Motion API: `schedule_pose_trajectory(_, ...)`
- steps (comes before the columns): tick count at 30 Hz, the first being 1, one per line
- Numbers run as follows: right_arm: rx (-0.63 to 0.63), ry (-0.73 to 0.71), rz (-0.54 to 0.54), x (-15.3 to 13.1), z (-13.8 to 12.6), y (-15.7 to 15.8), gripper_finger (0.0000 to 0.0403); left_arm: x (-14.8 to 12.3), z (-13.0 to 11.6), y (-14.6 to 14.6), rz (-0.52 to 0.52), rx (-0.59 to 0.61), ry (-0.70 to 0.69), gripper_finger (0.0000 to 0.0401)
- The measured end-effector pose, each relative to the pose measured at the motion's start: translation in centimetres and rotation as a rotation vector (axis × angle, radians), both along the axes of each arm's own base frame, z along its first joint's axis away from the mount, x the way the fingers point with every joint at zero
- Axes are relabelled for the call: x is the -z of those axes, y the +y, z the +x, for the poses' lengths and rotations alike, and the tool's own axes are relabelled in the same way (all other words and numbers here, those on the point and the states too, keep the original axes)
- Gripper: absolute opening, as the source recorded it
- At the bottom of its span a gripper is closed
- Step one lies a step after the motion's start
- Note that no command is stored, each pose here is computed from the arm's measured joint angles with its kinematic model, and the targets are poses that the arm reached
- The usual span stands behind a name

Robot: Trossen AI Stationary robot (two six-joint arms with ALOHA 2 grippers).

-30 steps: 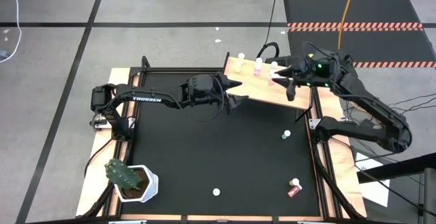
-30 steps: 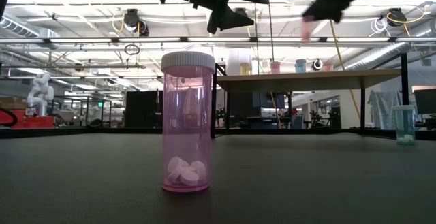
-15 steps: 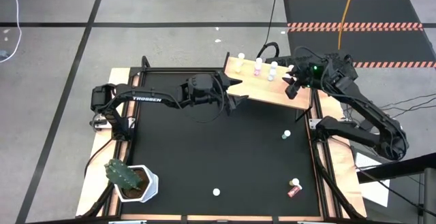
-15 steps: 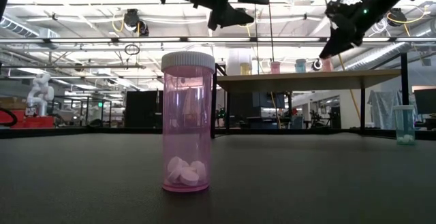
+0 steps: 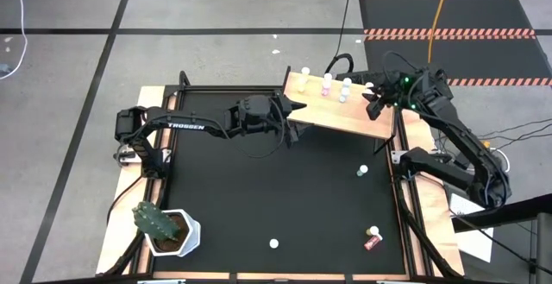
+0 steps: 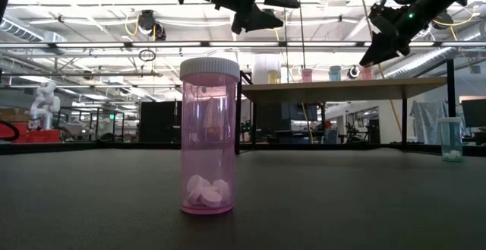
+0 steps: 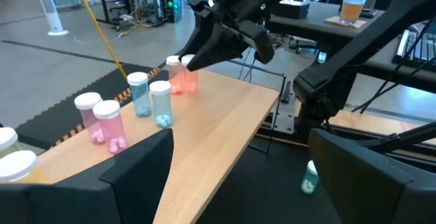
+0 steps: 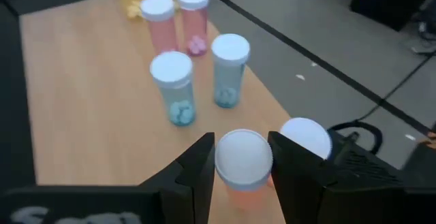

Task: Pick and place medicine bottles onto shelf by color
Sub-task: Put the top orange pill bottle on the shelf aligned with the other orange pill bottle, then put the yellow pill bottle on the shelf aligned with the other yellow pill bottles

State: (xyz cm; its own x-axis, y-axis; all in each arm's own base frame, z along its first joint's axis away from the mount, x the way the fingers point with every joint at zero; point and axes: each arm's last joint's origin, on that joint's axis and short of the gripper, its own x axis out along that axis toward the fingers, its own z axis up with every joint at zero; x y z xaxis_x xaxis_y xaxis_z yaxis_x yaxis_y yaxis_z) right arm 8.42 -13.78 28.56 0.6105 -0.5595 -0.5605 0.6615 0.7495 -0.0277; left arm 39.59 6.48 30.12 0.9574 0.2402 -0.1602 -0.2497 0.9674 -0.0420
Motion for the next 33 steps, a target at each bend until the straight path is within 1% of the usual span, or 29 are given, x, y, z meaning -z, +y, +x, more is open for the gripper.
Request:
schedule_pose_trajectory(3,-0.016,-0.031,0.025,0.0,-0.1,0.0,0.0121,0.0,0.0,0.3,0.0,-0.007,0.0,0.0342)
schedule_pose_trajectory(9,-0.044,-0.031,0.028,0.1,-0.1,0.0,0.0124,0.0,-0.1,0.8,0.003,-0.021,-0.002,0.0342)
schedule_pose_trajectory(17,-0.042,-0.011,0.078,0.4,-0.2,0.3,0.015,0.0,-0.2,0.9,0.007,-0.022,-0.001,0.0342)
schedule_pose_trajectory(26,-0.025,-0.034,0.064,0.2,-0.3,0.3,0.0185,0.0,-0.2,0.9,0.01,-0.021,0.001,0.0342)
schedule_pose_trajectory(33,0.015,-0.05,-0.025,-0.8,-0.9,1.2,0.0203,-0.2,-0.3,0.8,0.008,-0.019,0.007,0.0342)
